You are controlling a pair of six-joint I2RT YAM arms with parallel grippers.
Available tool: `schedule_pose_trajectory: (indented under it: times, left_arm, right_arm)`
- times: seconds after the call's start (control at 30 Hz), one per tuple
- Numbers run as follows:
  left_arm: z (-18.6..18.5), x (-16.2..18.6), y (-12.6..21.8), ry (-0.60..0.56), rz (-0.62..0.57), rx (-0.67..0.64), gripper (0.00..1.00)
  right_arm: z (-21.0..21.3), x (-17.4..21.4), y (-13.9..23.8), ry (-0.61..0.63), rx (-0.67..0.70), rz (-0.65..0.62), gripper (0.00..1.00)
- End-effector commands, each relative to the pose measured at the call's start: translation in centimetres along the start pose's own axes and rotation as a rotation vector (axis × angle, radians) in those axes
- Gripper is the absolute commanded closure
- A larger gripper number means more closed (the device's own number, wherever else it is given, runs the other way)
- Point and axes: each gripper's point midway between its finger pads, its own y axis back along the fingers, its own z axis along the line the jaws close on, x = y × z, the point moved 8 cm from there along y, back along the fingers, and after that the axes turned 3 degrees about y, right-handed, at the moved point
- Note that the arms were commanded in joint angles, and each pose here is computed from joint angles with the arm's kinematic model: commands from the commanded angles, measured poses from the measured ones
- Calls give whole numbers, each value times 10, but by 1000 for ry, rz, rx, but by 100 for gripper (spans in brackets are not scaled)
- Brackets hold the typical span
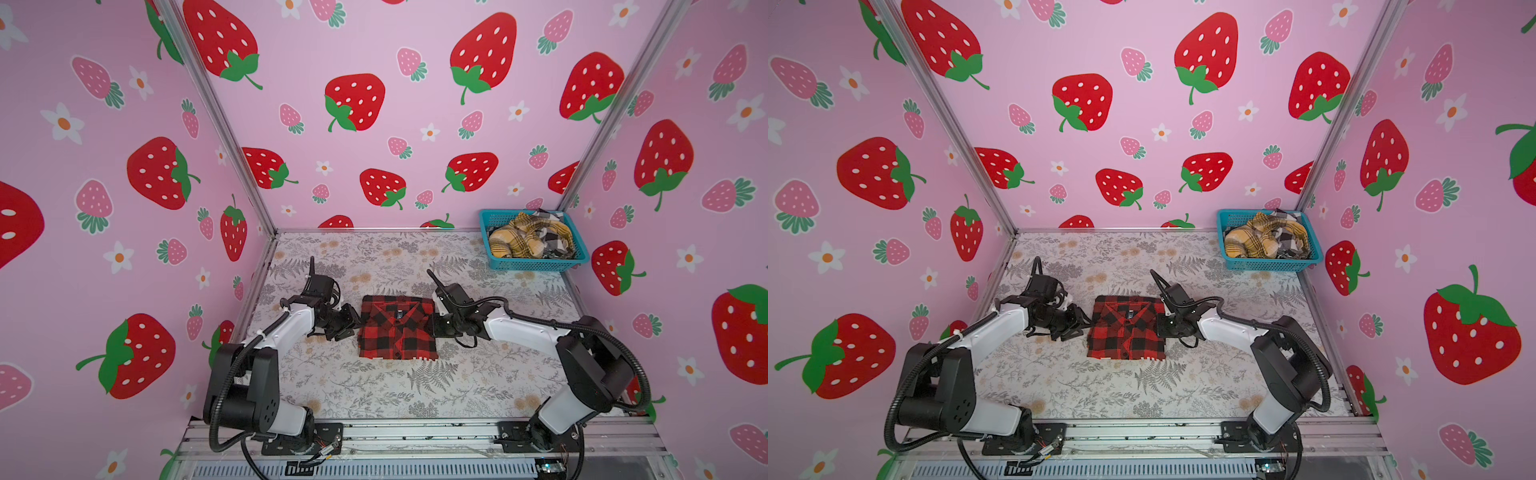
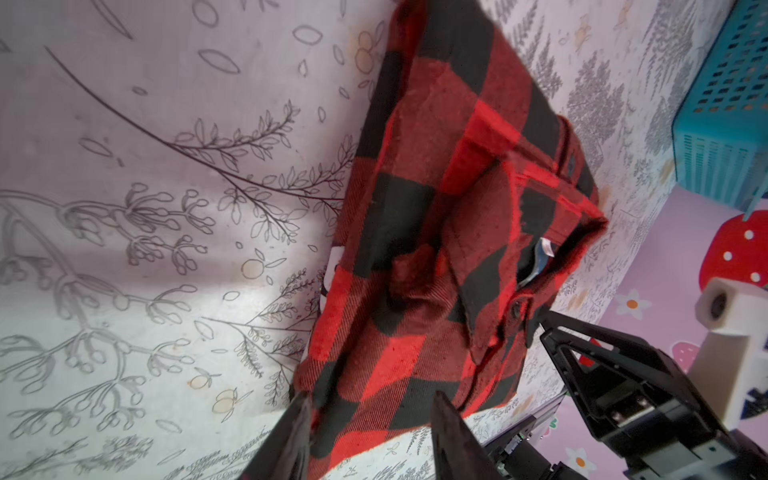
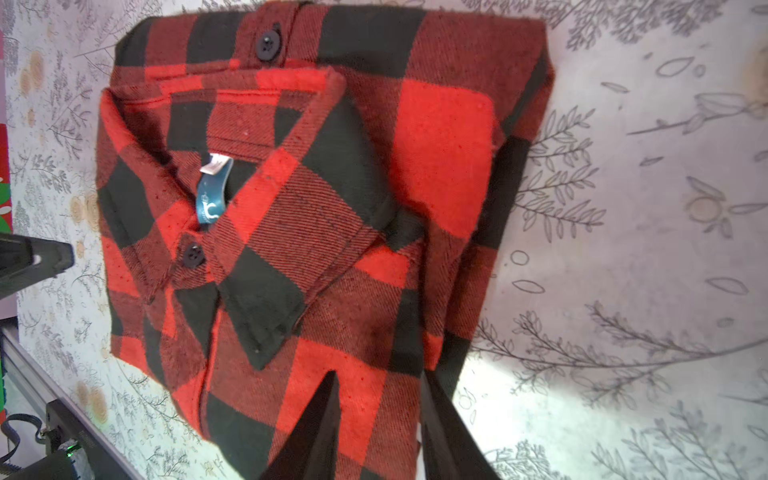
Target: Fold and stack the long sleeve shirts
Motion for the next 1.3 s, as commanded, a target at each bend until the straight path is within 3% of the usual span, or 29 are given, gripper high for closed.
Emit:
schedule_pose_trajectory:
  times: [0.0,0.27,0.37,0.63,0.93,1.27]
  left_arm:
    - [1,-1,-6,4,14,45,46]
    - [9,-11,-26,7,12,32,30]
    - [15,-10,-37,36,26,65,28]
    - [20,-8,-48,63,40,100,43]
    - [13,-7,-56,46,58,106,49]
    - [6,-7,-59,32,69,110,75]
  right_arm:
    - [-7,1,9,-16,21,-18,57]
    - [-19,1,13,-46,23,-28,45]
    - [-21,0,15,-56,21,-30,44]
    - [-28,3,17,-78,34,-31,46]
    - [-38,9,17,-125,41,-48,46]
    - [-43,12,18,-137,43,-50,47]
